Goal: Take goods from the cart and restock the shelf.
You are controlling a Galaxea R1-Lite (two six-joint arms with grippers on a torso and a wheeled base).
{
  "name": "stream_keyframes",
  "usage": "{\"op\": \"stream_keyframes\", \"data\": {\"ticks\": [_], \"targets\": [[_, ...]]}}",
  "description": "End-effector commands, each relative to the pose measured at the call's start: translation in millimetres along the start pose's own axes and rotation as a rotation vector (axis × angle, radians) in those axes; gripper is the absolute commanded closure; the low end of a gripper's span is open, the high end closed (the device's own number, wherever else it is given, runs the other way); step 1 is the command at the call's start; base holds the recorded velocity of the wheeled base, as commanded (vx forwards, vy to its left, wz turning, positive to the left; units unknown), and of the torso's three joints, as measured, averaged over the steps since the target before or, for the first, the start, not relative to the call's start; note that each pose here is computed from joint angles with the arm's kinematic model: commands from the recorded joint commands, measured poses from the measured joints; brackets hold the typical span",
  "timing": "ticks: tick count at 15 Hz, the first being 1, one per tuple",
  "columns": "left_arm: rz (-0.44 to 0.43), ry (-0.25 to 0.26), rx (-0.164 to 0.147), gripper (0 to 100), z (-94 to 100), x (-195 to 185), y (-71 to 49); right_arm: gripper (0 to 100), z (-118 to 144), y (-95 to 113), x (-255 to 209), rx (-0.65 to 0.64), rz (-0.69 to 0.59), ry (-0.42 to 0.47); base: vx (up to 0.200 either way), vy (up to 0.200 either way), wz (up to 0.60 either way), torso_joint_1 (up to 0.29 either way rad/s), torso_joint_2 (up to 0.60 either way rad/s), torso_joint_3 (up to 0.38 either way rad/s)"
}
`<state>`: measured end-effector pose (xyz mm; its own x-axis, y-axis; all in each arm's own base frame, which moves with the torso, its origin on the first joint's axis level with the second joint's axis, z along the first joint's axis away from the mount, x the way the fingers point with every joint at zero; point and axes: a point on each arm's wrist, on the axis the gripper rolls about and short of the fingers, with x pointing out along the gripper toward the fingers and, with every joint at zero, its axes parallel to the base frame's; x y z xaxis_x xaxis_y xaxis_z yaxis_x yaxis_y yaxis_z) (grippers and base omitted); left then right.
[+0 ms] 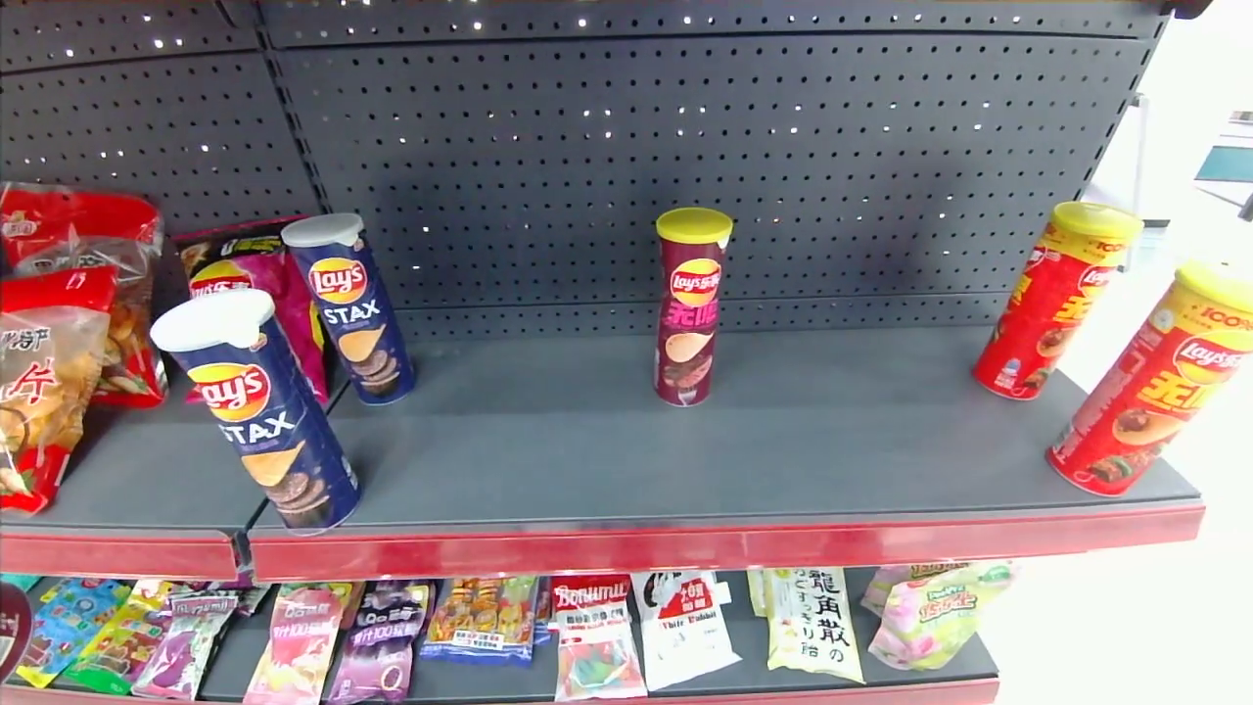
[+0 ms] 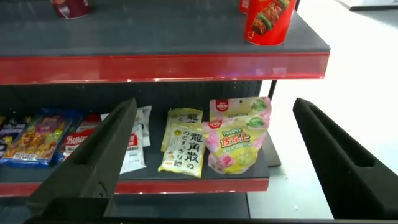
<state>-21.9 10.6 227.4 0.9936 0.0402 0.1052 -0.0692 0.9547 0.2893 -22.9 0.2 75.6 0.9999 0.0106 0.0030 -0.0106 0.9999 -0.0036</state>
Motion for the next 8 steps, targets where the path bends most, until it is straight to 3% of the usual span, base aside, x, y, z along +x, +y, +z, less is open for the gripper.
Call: {"op": "stream_keyframes", "data": {"ticks": [1, 3, 5, 6, 8], "targets": [[-0.001, -0.014, 0.002, 100, -2.2, -4.6, 0.5, 0, -0.1, 0.0, 0.1, -0.007, 0.002, 0.003, 0.0, 0.0, 0.0, 0.0, 0.0, 0.0], [0.008, -0.03, -0.001, 100, -9.2, -11.5, 0.1, 0, 0.5, -0.1, 0.8, -0.019, 0.0, 0.012, 0.0, 0.0, 0.0, 0.0, 0.0, 0.0], [0.021, -0.048, 0.016, 100, -21.8, -23.1, -0.8, 0, 1.1, 0.0, 0.8, -0.05, 0.01, 0.01, 0.0, 0.0, 0.0, 0.0, 0.0, 0.0], [0.013, -0.052, 0.019, 100, -27.3, -30.6, -0.7, 0, 39.2, 1.6, -0.3, -0.042, 0.082, -0.03, 0.0, 0.0, 0.0, 0.0, 0.0, 0.0], [-0.016, -0.062, 0.014, 100, -34.9, -36.4, -1.8, 0, 142.9, 1.9, 32.6, 0.089, 0.125, -0.018, 0.0, 0.0, 0.0, 0.0, 0.0, 0.0]]}}
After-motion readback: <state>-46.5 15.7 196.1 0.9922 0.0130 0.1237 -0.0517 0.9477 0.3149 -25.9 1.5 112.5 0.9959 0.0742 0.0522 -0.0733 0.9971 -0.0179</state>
